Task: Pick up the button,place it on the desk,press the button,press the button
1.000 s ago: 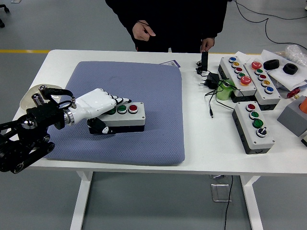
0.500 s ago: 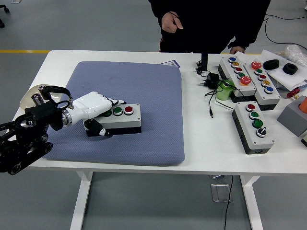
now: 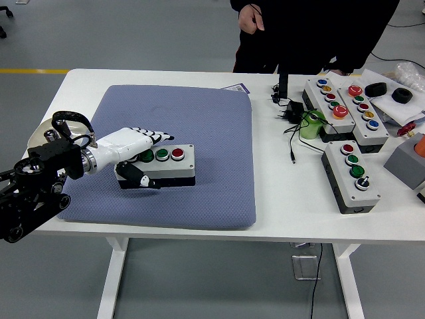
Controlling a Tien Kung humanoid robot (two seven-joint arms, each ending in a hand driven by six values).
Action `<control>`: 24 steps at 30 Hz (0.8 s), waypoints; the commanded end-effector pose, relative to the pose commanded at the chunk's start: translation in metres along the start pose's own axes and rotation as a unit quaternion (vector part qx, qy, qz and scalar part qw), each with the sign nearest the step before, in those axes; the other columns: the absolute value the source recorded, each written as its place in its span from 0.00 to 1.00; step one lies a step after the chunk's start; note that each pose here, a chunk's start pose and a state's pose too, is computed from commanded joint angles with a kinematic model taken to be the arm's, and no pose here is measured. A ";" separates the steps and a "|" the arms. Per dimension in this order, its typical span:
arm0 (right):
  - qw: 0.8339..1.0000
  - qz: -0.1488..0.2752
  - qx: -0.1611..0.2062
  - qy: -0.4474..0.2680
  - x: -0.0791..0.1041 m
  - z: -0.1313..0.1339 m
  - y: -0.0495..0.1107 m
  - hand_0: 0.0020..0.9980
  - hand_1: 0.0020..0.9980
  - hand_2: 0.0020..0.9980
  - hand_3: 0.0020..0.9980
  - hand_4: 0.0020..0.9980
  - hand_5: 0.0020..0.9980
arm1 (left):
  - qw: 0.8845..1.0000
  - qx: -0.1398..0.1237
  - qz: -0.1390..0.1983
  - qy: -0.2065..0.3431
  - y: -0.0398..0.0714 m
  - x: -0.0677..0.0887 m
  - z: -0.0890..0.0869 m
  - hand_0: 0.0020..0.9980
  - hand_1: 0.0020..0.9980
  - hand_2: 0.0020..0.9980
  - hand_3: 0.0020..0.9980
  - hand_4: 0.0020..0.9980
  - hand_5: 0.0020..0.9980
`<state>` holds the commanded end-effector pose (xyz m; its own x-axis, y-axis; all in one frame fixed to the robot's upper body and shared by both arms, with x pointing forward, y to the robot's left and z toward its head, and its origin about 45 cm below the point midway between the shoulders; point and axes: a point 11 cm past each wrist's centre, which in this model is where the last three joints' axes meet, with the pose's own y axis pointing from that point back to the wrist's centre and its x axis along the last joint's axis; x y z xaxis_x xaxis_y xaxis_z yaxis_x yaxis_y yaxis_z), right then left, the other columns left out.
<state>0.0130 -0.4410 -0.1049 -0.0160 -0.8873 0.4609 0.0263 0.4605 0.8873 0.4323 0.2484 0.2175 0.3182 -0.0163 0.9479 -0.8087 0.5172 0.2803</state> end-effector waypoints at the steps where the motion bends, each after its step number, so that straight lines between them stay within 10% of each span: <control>1: 1.000 0.000 0.000 0.000 0.000 0.000 0.000 0.78 0.75 0.76 0.60 0.22 0.17 | 1.000 -0.002 0.005 0.003 0.000 0.003 0.001 0.94 0.98 1.00 1.00 1.00 0.53; 11: 1.000 0.000 0.001 -0.001 0.001 -0.001 0.000 0.78 0.75 0.76 0.60 0.22 0.17 | 0.998 -0.013 0.057 -0.001 0.011 0.038 0.021 0.95 0.98 1.00 1.00 1.00 0.53; 12: 1.000 0.000 0.001 -0.001 0.001 -0.001 0.000 0.78 0.75 0.76 0.60 0.22 0.17 | 0.997 -0.010 0.071 -0.006 0.013 0.045 0.023 0.71 0.80 0.92 1.00 0.96 0.34; 17: 1.000 0.000 0.001 -0.002 0.001 -0.001 0.000 0.78 0.75 0.76 0.60 0.22 0.17 | 0.990 -0.004 0.134 -0.040 0.027 0.085 0.038 0.71 0.80 0.92 1.00 0.96 0.34; 18: 1.000 0.000 0.001 -0.002 0.001 -0.001 0.000 0.78 0.75 0.76 0.60 0.22 0.17 | 0.989 -0.003 0.141 -0.045 0.030 0.093 0.040 0.37 0.40 0.44 0.95 0.93 0.41; 23: 1.000 0.000 0.000 -0.001 0.001 0.000 0.000 0.78 0.75 0.76 0.60 0.22 0.17 | 0.992 -0.004 0.120 -0.049 0.033 0.100 0.049 0.37 0.40 0.44 0.95 0.93 0.41; 24: 1.000 -0.001 0.000 -0.001 0.001 0.000 0.000 0.78 0.75 0.76 0.60 0.22 0.17 | 0.993 -0.004 0.110 -0.045 0.033 0.097 0.049 0.12 0.19 0.26 0.86 0.75 0.23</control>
<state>0.0128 -0.4417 -0.1047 -0.0179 -0.8878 0.4598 0.0264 0.4593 0.8879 0.4125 0.2215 0.3265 0.0882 0.0209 0.9959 -0.8496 0.5236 0.0642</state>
